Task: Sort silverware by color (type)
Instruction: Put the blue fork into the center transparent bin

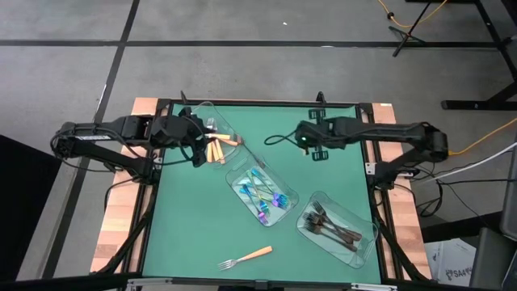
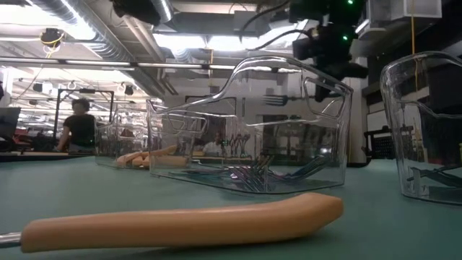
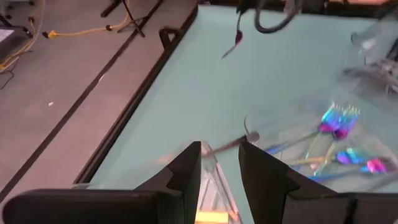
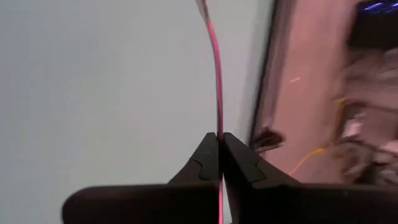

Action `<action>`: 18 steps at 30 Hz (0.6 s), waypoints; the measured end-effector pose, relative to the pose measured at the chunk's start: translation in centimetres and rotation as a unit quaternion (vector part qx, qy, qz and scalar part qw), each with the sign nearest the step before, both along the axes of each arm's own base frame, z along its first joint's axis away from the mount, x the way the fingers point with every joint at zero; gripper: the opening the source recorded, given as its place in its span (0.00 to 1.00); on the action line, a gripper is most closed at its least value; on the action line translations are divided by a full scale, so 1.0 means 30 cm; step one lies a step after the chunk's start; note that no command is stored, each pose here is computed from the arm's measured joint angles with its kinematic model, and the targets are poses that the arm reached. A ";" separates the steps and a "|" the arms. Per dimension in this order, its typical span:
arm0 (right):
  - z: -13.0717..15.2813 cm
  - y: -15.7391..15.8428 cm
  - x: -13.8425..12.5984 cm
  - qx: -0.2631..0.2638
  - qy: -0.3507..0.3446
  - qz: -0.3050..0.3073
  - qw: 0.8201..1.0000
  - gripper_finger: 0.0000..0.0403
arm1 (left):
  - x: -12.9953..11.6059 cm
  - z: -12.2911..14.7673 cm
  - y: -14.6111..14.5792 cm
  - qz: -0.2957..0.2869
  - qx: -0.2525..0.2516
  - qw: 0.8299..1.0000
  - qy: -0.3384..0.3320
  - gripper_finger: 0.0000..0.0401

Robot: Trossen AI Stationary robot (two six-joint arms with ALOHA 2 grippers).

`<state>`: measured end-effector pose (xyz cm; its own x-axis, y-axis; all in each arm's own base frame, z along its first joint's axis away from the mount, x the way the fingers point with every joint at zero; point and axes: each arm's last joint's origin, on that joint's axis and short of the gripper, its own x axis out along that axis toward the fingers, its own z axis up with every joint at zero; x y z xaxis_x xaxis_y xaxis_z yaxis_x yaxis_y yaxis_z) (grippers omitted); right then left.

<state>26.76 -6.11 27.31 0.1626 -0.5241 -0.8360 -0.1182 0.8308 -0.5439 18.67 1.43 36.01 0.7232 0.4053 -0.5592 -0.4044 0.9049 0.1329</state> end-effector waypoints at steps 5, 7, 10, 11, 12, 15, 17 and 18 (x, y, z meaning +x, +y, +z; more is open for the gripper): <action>-0.028 0.028 -0.006 -0.101 -0.009 0.090 0.991 0.00 | 0.013 0.020 0.028 0.014 -0.005 0.999 -0.041 0.26; -0.030 0.038 0.018 -0.134 -0.012 0.133 0.982 0.00 | 0.017 0.028 0.041 0.012 -0.013 0.998 -0.058 0.26; -0.013 0.051 0.060 -0.174 -0.045 0.192 0.965 0.00 | 0.031 0.037 0.058 -0.004 -0.031 0.996 -0.080 0.26; -0.003 0.055 0.075 -0.187 -0.060 0.210 0.958 0.00 | 0.036 0.039 0.063 -0.007 -0.035 0.996 -0.086 0.26; 0.007 0.061 0.088 -0.199 -0.074 0.227 0.951 0.00 | 0.042 0.040 0.068 -0.009 -0.038 0.995 -0.092 0.26; 0.050 0.072 0.124 -0.237 -0.129 0.261 0.927 0.00 | 0.065 0.041 0.083 -0.006 -0.054 0.992 -0.111 0.26; 0.074 0.080 0.140 -0.252 -0.161 0.287 0.910 0.00 | 0.079 0.036 0.095 0.000 -0.068 0.991 -0.119 0.26; 0.084 0.082 0.147 -0.258 -0.175 0.302 0.901 0.00 | 0.084 0.035 0.099 0.004 -0.076 0.990 -0.122 0.26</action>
<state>31.17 -3.65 29.84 0.7546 -0.5553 -0.3496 -0.2115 0.2984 -0.9307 21.19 4.40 37.05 0.8416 0.3355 -0.4232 -0.4143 0.9038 -0.1073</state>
